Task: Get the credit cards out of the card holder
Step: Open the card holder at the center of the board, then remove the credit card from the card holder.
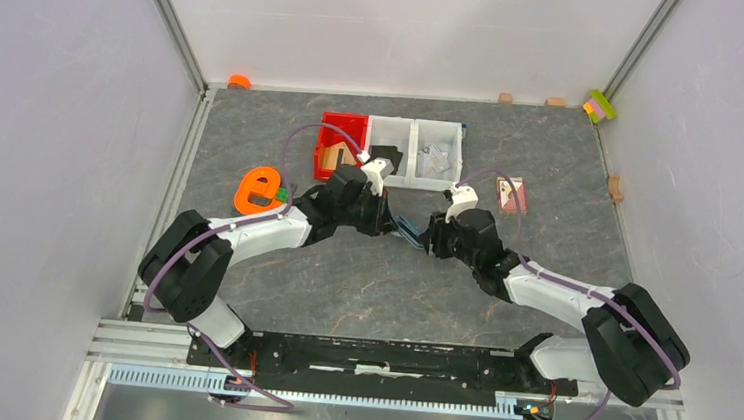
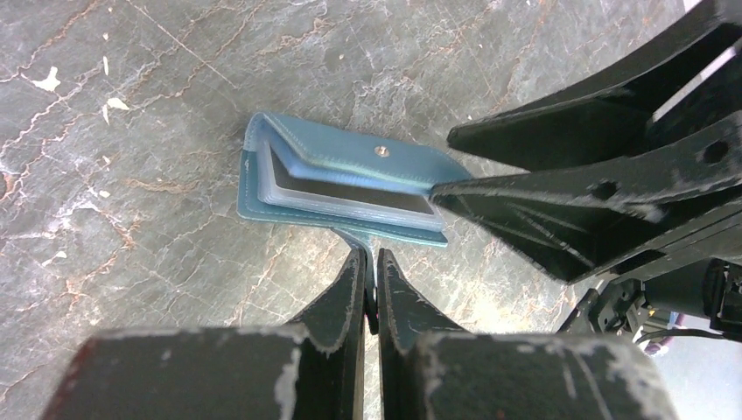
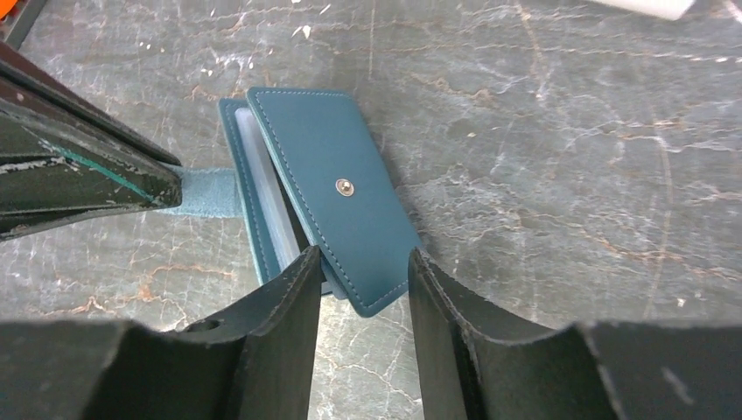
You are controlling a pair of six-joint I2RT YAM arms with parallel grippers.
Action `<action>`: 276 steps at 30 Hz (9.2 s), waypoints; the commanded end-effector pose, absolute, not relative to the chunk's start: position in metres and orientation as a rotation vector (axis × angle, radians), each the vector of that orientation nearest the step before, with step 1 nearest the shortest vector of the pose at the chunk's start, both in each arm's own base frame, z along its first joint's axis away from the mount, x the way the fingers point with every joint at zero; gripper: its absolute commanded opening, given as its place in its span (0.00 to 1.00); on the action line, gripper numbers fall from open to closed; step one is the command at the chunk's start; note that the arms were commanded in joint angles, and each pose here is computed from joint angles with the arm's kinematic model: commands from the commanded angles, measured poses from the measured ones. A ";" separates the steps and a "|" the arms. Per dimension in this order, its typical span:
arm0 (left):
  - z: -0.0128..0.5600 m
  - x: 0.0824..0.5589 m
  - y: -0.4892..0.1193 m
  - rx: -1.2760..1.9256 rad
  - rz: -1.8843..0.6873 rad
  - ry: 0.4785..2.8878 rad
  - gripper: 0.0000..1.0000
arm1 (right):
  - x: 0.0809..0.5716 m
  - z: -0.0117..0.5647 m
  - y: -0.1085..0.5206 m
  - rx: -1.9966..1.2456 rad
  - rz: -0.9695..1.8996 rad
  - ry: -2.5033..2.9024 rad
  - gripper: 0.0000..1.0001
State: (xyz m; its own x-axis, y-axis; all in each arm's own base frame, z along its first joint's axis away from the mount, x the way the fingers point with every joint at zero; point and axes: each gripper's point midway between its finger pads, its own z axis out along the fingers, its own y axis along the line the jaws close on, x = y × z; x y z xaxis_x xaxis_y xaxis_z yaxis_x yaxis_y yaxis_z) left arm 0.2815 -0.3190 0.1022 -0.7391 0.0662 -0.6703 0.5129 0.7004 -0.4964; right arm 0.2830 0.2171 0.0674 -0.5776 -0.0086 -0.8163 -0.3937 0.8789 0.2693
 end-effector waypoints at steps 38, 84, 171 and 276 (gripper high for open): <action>0.074 0.304 -0.301 0.524 -0.618 2.410 0.03 | 0.299 0.060 0.201 -0.321 0.345 2.183 0.72; 0.095 0.315 -0.263 0.482 -0.350 2.394 0.04 | 0.285 0.081 0.226 -0.373 0.572 2.087 0.80; 0.090 0.295 -0.304 0.396 -0.928 2.399 0.93 | 0.288 0.014 0.229 -0.487 0.291 2.379 0.98; 0.046 0.311 -0.275 0.447 -0.690 2.504 0.02 | 0.273 0.028 0.228 -0.181 0.967 2.292 0.91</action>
